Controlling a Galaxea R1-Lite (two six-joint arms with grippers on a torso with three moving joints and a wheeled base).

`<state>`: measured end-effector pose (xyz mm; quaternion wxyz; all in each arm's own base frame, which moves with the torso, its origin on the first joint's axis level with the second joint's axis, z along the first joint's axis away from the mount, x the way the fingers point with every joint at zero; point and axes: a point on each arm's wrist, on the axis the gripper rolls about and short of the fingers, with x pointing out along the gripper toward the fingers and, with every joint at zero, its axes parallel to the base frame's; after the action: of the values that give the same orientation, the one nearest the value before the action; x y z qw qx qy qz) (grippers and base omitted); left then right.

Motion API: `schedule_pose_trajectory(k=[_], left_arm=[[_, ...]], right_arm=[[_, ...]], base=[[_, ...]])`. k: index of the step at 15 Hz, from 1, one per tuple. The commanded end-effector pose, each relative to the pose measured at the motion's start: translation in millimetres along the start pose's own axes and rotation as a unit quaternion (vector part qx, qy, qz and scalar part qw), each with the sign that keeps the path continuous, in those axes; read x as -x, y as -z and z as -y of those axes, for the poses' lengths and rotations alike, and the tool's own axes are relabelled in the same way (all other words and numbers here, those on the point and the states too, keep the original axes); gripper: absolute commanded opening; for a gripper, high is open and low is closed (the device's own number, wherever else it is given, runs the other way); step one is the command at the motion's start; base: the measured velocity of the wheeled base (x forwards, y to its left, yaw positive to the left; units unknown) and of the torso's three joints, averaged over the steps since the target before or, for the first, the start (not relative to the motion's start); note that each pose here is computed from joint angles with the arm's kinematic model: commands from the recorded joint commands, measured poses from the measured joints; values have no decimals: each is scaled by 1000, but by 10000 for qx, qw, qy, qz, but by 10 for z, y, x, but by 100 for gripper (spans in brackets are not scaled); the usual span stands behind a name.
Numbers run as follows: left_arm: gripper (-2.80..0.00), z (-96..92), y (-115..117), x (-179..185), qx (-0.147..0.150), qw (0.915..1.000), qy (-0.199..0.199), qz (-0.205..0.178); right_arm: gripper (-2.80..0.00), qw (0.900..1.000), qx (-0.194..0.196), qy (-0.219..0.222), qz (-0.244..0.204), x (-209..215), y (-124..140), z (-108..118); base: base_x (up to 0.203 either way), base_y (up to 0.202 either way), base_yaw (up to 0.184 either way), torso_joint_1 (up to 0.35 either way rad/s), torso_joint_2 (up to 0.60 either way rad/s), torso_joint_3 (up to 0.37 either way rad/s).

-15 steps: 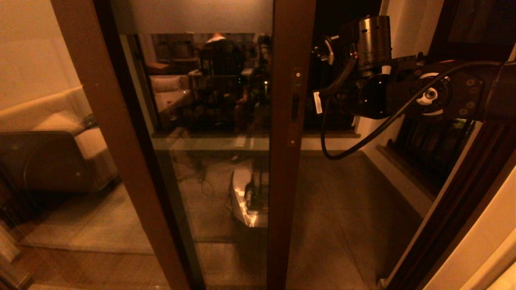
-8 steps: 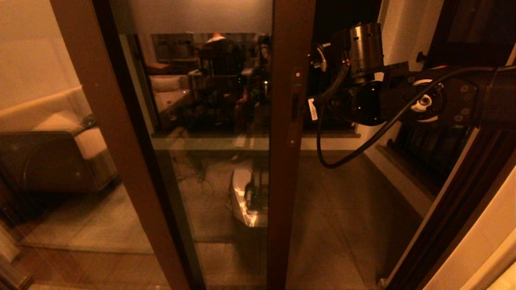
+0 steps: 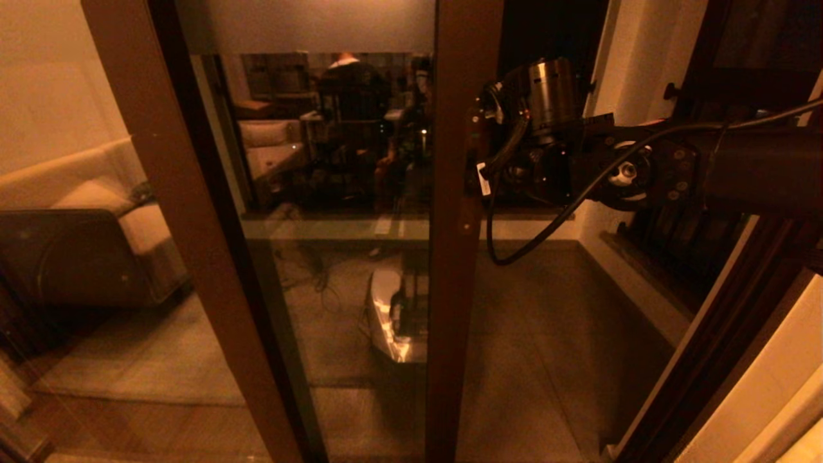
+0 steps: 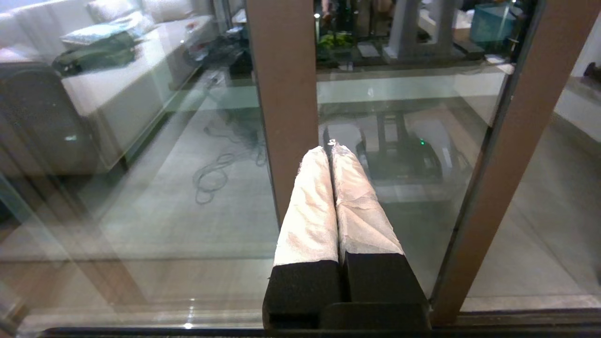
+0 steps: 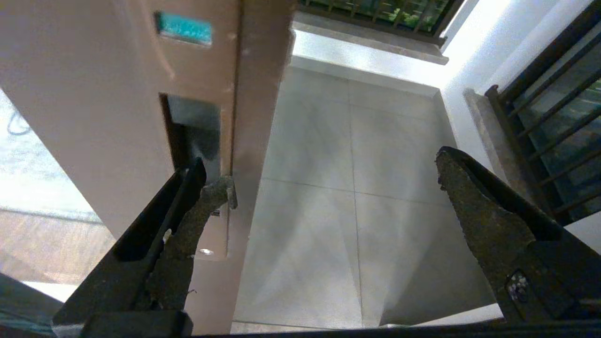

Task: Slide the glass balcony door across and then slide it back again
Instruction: Close the slid door

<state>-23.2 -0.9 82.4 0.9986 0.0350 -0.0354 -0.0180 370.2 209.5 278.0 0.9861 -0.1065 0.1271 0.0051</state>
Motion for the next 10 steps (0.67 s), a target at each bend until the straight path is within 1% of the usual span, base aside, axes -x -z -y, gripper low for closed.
schedule_pose_trajectory(k=[1,8,10], left_arm=[[-280,5,86,-19,4,9999,10,-156],[-280,5,86,-19,4,9999,10,-156],[-280,5,86,-19,4,9999,10,-156]], right_arm=[[0,10000,33,61,-50,-45,27,22],[0,9995,98,271,-89,-76,18,214],[0,9992,193,315,-124,-45,25,278]], base=[[0,0,0,0,0,0],[0,0,0,0,0,0],[0,0,0,0,0,0]])
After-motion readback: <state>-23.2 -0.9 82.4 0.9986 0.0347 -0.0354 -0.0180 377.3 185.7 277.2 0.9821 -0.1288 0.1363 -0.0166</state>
